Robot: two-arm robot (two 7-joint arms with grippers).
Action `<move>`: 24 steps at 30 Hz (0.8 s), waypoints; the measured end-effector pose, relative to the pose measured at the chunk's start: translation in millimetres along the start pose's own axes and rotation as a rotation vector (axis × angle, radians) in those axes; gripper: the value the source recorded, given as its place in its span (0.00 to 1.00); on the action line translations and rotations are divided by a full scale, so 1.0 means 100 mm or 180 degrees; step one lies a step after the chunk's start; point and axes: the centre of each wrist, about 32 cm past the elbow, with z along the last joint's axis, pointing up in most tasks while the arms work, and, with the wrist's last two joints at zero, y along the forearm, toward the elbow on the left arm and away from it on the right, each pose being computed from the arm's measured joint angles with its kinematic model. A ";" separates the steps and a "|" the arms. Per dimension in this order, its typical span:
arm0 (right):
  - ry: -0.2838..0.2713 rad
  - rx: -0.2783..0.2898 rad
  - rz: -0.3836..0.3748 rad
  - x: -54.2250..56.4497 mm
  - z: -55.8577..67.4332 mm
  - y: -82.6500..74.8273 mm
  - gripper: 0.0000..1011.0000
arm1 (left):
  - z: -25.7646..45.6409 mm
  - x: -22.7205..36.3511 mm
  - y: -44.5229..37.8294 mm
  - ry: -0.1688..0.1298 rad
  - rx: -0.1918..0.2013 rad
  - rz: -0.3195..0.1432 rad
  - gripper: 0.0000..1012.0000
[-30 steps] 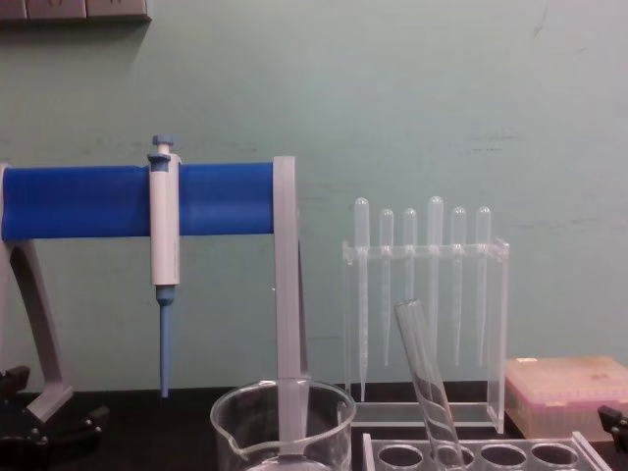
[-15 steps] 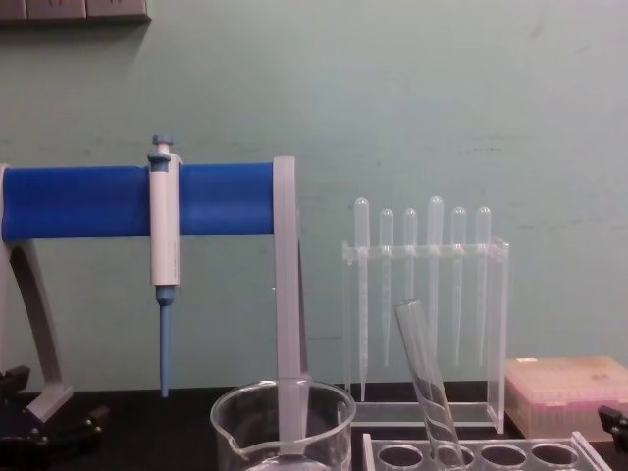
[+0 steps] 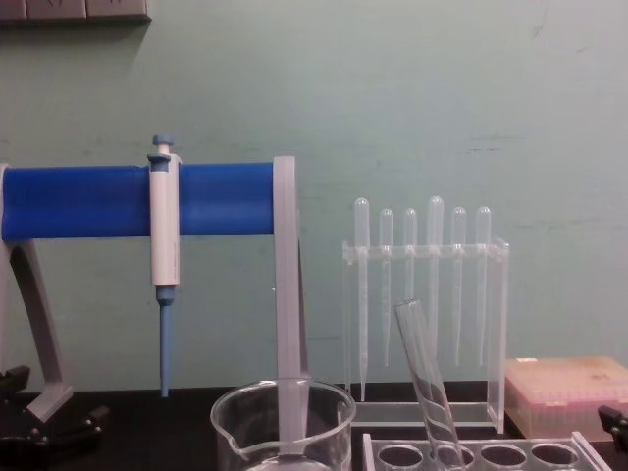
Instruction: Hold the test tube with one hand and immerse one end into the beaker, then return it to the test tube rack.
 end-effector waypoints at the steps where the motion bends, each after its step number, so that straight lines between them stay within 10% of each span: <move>1: 0.0000 0.0000 0.0000 0.00 0.00 0.00 0.99 | 0.000 0.000 0.000 0.0000 0.0000 0.0000 0.99; 15: -0.0030 0.0143 0.0116 0.03 0.29 -0.45 0.99 | 0.000 0.000 0.000 0.0000 0.0000 0.0000 0.99; 24: 0.0155 0.0251 0.0703 -0.06 0.52 -0.60 0.99 | 0.000 0.000 0.000 0.0000 0.0000 0.0000 0.99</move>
